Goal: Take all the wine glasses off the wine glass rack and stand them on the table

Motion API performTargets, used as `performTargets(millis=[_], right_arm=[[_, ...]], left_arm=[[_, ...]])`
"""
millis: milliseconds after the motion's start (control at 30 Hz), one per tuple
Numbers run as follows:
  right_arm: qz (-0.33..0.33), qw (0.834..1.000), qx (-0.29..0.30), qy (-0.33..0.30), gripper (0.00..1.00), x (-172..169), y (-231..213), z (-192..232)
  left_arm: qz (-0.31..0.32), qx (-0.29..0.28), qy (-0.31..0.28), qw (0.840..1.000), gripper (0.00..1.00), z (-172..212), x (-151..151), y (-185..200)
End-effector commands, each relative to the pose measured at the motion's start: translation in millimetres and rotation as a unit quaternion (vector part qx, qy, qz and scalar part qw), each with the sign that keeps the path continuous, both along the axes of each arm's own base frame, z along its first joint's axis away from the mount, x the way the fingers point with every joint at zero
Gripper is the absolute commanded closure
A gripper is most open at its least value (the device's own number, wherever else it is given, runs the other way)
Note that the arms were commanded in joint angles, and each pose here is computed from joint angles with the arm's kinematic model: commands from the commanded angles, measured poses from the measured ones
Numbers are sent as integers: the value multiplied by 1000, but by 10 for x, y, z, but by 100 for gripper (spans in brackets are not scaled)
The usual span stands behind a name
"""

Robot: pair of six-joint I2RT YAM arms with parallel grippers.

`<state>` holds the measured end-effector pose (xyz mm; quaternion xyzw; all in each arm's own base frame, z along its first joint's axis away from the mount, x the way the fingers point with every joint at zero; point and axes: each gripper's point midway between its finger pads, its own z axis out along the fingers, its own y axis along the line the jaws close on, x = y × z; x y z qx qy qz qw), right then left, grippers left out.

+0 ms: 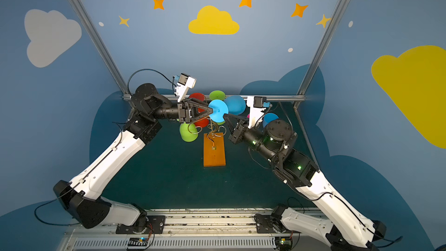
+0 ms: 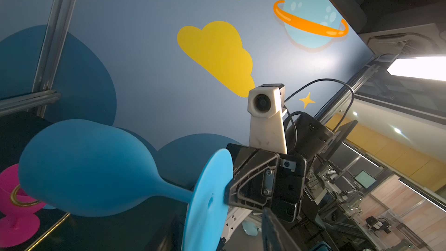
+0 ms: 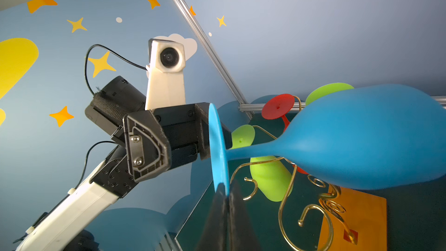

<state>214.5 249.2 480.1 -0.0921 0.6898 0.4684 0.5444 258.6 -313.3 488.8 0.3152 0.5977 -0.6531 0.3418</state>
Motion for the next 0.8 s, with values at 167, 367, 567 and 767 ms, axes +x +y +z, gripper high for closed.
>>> performTargets(millis=[167,367,567,767], right_arm=[[10,999,32,-24,100,-62,-27,292],[19,999,29,-20,100,-48,31,263],[30,999,22,-14,100,-58,82,236],[19,999,7,-31,97,-120,-46,253]], left_arm=[[-17,-14,-19,1000,58,143,-85,-5],[-17,-18,-12,1000,80,162,-85,-8],[-15,-27,-7,999,97,227,-109,20],[-7,-50,31,998,97,345,-30,143]])
